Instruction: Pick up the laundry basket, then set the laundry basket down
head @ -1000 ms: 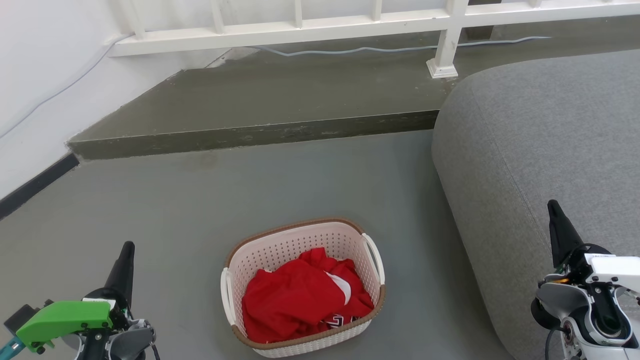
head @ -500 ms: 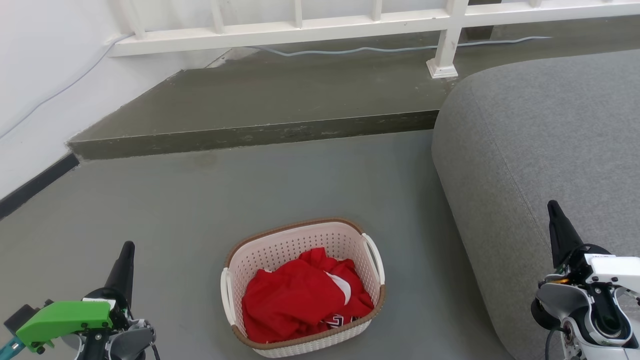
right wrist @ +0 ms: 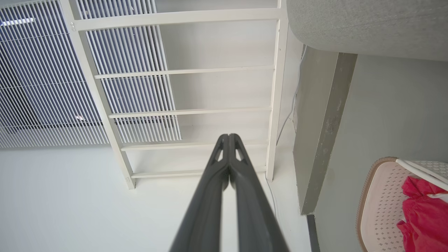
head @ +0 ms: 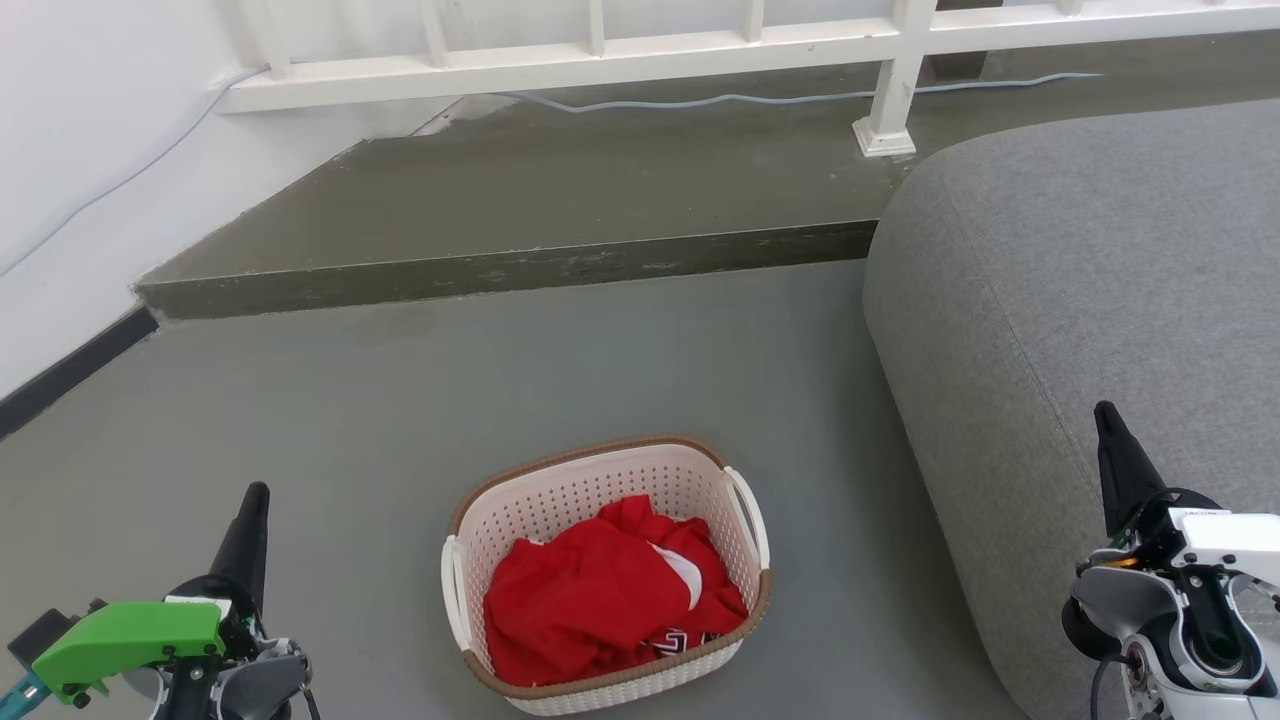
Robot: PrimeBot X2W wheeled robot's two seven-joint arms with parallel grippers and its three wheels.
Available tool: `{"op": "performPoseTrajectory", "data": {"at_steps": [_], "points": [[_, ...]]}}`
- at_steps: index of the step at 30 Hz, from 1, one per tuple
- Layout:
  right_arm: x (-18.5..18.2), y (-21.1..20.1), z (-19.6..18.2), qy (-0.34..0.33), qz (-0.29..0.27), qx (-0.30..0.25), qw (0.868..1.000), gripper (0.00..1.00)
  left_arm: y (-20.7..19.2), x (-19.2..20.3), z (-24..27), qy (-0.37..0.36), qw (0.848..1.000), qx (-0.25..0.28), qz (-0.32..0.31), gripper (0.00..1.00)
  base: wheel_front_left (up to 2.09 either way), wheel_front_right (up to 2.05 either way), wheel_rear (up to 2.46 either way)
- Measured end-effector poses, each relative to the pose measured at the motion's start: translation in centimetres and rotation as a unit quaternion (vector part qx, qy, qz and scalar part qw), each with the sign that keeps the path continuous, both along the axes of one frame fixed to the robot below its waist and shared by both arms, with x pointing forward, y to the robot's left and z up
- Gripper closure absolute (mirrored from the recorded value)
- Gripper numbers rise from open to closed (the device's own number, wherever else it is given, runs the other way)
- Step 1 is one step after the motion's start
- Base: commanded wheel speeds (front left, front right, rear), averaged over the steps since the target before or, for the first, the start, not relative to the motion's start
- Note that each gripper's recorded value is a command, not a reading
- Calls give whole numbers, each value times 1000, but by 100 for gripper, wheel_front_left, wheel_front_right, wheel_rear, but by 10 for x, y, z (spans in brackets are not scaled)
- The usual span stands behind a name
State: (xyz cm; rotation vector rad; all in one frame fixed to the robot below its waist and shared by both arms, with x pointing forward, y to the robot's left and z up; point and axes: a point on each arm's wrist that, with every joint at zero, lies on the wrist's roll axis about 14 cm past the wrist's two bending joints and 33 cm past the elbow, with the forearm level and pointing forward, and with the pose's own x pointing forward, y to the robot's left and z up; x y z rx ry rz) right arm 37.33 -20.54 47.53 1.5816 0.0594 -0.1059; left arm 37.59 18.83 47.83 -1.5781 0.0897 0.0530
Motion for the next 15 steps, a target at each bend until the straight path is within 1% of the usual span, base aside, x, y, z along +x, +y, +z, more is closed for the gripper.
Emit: {"op": "performPoseTrajectory", "data": {"at_steps": [15], "points": [[0, 0, 0, 0, -1, 0, 1000, 100, 0, 0, 0, 0, 1000, 0, 0, 100, 0, 0, 0]]}}
